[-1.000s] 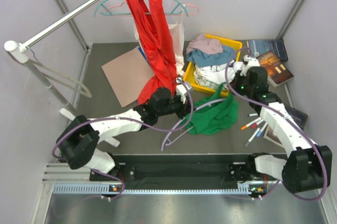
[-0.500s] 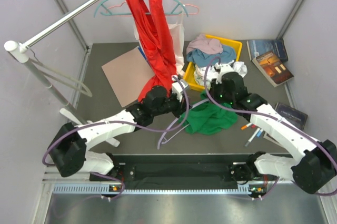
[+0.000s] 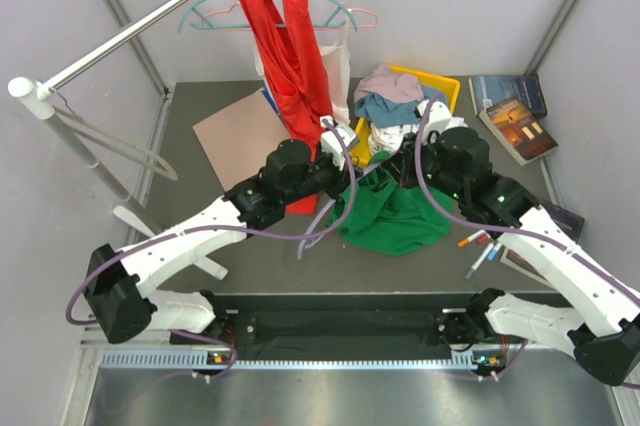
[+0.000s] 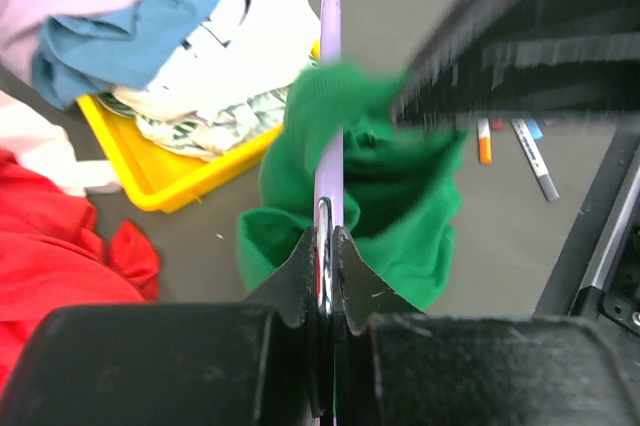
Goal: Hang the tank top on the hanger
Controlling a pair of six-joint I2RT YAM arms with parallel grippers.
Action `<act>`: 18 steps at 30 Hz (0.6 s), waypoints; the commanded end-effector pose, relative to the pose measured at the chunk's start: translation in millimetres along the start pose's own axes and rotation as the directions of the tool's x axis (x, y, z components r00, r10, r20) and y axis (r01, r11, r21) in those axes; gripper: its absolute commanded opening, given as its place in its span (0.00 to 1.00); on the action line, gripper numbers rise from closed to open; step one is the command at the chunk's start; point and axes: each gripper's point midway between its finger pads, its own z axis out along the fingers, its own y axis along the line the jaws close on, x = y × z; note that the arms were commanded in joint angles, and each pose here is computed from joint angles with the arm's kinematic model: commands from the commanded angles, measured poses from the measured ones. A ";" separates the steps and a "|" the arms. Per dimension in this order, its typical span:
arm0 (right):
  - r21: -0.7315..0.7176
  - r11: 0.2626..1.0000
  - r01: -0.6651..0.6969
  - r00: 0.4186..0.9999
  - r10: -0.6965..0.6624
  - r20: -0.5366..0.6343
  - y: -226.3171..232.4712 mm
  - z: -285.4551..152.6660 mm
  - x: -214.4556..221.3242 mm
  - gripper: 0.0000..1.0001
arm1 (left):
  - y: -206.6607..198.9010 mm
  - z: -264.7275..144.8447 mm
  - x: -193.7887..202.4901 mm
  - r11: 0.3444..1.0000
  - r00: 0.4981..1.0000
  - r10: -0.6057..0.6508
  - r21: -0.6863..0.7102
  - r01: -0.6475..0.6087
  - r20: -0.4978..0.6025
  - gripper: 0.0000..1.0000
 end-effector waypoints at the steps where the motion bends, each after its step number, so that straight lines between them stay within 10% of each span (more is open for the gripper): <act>1: -0.065 0.998 0.008 1.000 -0.010 -0.025 20.5 -1.1 0.9 0.08 | -9.9 -24.6 -70.4 0.997 0.986 0.069 0.032 -0.074 0.151 0.00; 6: -0.120 0.989 0.086 0.996 -0.087 -0.004 31.3 -18.0 -13.9 0.76 | -19.5 -43.4 -80.9 0.984 0.983 0.115 0.123 -0.133 0.142 0.00; 18: -0.319 0.878 0.356 0.934 -0.344 0.095 57.4 -84.3 -21.6 0.92 | -29.2 -97.1 -42.8 0.925 0.992 0.123 0.362 -0.115 0.002 0.00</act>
